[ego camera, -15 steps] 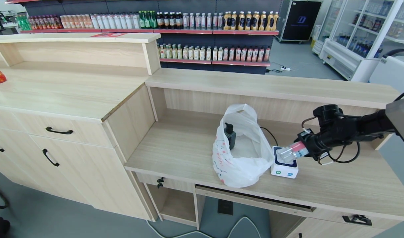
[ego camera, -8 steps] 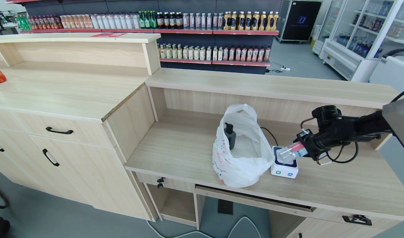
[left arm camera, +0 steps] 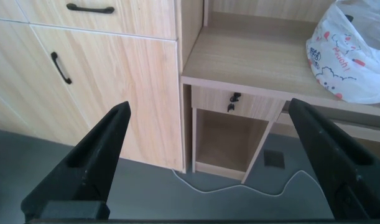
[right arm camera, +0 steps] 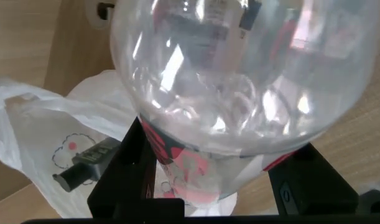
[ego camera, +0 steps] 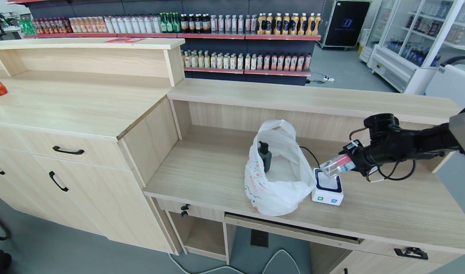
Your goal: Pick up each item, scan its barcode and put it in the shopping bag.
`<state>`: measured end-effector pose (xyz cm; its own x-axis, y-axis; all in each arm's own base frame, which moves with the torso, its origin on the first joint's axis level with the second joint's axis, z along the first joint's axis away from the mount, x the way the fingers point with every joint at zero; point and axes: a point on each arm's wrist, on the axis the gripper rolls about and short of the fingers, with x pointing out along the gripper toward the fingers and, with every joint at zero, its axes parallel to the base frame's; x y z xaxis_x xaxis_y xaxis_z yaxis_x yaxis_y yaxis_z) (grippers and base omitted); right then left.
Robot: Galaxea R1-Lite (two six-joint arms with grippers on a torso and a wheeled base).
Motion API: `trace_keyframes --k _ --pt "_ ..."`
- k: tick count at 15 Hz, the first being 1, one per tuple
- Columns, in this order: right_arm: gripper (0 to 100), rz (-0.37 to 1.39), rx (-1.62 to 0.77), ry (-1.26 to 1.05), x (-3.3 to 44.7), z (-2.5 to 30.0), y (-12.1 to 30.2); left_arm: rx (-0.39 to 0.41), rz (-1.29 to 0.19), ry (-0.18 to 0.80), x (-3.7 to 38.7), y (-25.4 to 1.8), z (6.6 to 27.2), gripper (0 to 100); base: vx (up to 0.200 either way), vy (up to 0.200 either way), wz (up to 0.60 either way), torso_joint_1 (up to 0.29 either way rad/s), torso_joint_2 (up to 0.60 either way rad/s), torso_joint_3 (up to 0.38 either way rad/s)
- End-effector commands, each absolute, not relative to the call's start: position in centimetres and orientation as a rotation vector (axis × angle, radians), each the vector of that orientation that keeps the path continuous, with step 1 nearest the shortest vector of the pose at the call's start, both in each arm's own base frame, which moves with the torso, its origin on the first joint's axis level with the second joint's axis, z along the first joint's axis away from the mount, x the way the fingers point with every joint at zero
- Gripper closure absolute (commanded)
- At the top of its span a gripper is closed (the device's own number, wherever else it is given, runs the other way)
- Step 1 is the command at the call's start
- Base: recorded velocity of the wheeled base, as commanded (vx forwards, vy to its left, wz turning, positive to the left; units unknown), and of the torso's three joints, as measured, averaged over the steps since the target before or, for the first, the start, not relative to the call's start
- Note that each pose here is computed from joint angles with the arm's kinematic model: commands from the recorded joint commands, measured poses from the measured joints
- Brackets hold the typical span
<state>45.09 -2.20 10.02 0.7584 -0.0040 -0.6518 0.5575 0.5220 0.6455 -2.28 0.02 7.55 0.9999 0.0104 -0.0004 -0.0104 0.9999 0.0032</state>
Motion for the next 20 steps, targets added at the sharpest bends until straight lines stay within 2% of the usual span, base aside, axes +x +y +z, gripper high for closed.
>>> trace_keyframes --k 1,4,5,6,7,9,12,15,17,20 --pt "100 -0.329 0.935 0.628 44.6 11.0 -1.7 0.003 0.011 0.000 -2.3 0.0 7.5 0 0.000 0.000 0.00 0.000 0.00 0.000" --pt "100 -0.239 0.677 0.613 42.9 13.1 -0.6 0.003 0.011 0.000 -2.3 0.0 7.5 0 0.000 0.000 0.00 0.000 0.00 0.000" --pt "100 -0.210 0.457 0.613 40.9 14.5 -0.4 0.003 0.011 0.000 -2.3 0.0 7.5 0 0.000 0.000 0.00 0.000 0.00 0.000" --pt "100 -0.195 0.361 0.609 39.8 15.2 -0.4 0.003 0.011 0.000 -2.3 0.0 7.5 0 0.000 0.000 0.00 0.000 0.00 0.000" --pt "100 -0.138 0.161 0.582 37.4 16.5 -0.5 0.003 0.011 0.000 -2.3 0.0 7.5 0 0.000 0.000 0.00 0.000 0.00 0.000" --pt "100 -0.087 -0.095 0.442 35.3 17.5 -1.2 0.003 0.011 0.000 -2.3 0.0 7.5 0 0.000 0.000 0.00 0.000 0.00 0.000" --pt "100 -0.044 -0.205 0.348 34.4 16.4 -1.2 0.003 0.011 0.000 -2.3 0.0 7.5 0 0.000 0.000 0.00 0.000 0.00 0.000" --pt "100 -0.017 -0.201 0.312 34.6 16.0 -1.1 0.003 0.011 0.000 -2.3 0.0 7.5 0 0.000 0.000 0.60 0.004 0.00 0.002" --pt "100 0.093 -0.187 0.288 35.0 14.6 -0.7 0.003 0.011 0.000 -2.3 0.0 7.5 0 0.000 0.000 0.60 0.000 0.00 -0.002" --pt "100 0.250 -0.196 0.280 35.6 11.7 -0.5 0.003 0.011 0.000 -2.3 0.0 7.5 0 0.000 0.000 0.00 0.000 0.00 0.000"
